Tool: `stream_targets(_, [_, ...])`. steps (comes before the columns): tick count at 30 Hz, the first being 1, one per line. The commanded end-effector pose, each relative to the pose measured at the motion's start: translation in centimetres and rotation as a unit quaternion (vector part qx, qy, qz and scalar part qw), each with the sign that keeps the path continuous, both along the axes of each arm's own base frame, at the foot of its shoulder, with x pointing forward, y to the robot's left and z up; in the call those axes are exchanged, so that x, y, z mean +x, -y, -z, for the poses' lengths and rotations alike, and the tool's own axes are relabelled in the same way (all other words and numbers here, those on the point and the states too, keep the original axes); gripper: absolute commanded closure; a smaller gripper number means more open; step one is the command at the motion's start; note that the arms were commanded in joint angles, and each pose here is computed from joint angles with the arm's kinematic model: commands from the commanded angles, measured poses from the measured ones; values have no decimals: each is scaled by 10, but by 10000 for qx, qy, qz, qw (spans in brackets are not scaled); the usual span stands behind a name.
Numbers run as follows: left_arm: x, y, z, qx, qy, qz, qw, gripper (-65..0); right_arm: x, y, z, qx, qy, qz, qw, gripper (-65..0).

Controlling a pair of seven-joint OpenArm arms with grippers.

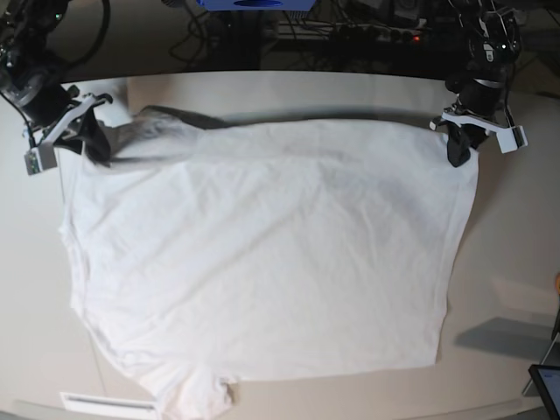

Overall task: Fold the T-shirt properly
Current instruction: 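Lift the held edge with both grippers and fold it over the shirt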

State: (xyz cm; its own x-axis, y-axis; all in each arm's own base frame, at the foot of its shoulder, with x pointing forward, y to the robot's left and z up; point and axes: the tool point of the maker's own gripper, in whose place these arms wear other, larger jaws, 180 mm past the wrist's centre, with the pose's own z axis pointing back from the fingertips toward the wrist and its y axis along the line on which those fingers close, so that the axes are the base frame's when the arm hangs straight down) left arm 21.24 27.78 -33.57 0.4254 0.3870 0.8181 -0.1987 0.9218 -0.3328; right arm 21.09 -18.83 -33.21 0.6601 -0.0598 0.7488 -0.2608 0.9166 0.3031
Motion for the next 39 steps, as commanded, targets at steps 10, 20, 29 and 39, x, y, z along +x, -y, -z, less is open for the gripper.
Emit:
stream_targets(10, [9,-3,-15,67,278,-20,9996,0,56,1,-42,-141,630,-116,9978,-7])
stream_targets(20, [32,-17,-30,-392,615,-599,9955,0,92,4,-60,99,899,50,9959,-7])
stream_targets(29, [69,-6,-32,-868,552,-402,9939,0,121,16,-49,431,709,146,9964,-7])
stream_targets(39, [84,-20,-3,-1200,357,-695,9897,0,143,30,-36,738,520,282,9955,-7])
